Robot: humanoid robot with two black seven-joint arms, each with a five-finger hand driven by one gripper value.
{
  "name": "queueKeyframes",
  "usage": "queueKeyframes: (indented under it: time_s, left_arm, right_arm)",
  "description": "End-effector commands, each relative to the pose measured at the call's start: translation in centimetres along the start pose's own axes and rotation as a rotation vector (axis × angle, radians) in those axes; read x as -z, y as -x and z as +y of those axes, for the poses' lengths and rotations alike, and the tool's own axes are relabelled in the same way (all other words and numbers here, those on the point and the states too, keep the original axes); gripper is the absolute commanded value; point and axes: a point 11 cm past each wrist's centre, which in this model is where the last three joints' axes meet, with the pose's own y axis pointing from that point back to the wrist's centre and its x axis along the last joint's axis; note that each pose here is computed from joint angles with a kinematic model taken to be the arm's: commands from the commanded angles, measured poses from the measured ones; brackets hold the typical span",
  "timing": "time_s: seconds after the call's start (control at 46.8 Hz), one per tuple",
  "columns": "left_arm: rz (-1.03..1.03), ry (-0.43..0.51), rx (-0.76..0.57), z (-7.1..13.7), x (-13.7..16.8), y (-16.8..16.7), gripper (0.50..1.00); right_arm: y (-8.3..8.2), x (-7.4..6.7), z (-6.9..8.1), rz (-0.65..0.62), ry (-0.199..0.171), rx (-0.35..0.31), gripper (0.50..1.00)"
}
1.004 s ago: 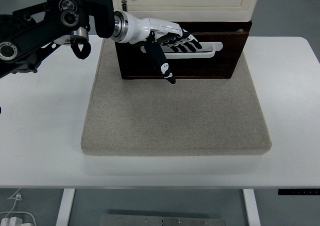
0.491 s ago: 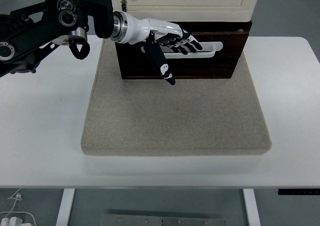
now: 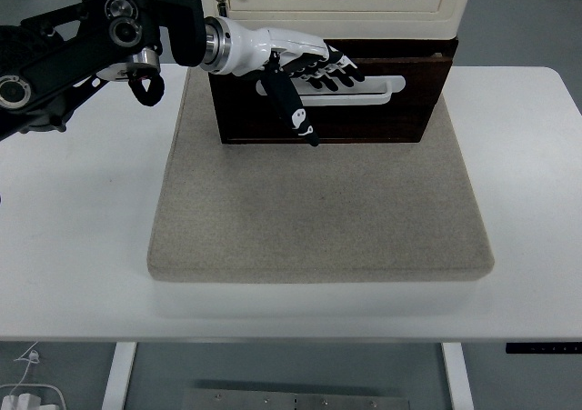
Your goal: Open the drawer under the combination cabinet
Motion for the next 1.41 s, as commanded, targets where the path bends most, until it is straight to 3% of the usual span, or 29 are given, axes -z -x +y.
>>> queueKeyframes:
  time_s: [0.0,1.389]
  left_arm:
    - [0.002,-0.003,0.002,-0.1,0.2,0.1,1.0]
    - [-0.009,0.009,0.068,0.0,0.1,1.0,1.0]
  right_arm:
    - [0.0,0.0,0.0,0.0,0.0,0.0,0.928]
    - [0.0,0.0,0.0,0.0,0.0,0.0,0.928]
